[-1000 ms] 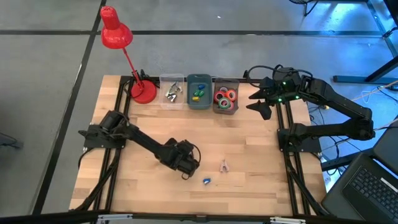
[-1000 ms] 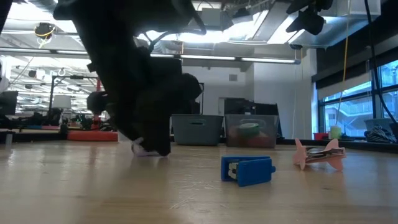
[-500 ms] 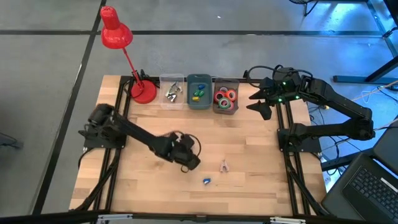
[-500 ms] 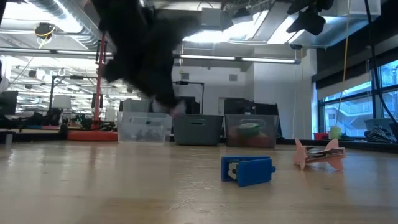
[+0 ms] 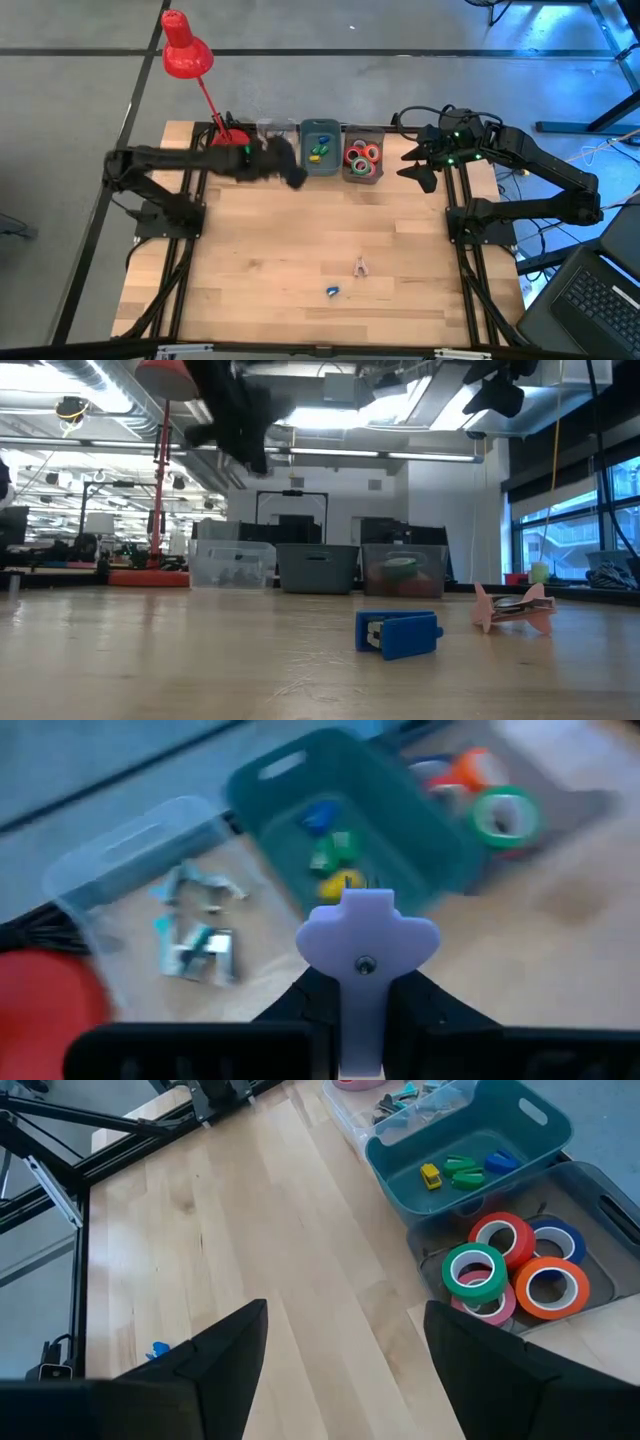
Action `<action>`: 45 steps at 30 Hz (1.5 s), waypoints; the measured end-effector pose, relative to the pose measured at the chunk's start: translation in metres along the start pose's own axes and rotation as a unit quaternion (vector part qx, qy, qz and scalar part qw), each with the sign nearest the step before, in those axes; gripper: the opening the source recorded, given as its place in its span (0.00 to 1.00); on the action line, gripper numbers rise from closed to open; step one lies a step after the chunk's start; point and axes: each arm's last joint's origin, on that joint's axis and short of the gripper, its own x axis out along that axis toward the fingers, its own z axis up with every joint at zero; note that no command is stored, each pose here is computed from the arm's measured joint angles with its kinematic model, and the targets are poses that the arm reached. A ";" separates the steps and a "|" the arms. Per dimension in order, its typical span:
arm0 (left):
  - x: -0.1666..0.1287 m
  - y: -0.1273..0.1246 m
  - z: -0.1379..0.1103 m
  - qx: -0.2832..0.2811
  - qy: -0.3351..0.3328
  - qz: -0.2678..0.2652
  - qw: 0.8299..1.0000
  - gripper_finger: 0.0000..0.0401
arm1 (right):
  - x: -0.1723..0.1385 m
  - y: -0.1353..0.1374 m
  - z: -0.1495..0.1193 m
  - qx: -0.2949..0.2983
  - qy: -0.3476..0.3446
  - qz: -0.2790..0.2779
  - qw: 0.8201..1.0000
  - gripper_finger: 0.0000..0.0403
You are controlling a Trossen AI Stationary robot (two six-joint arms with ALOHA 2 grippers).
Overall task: Pick and place Stapler, Stapler remover, tape
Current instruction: Put the purple staple remover into the transparent bin, then put the blue stapler into the blue bin
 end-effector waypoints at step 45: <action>0.098 0.086 0.031 -0.117 0.213 -0.150 0.958 0.63 | 0.000 0.000 -0.001 -0.002 0.006 -0.002 1.000 0.68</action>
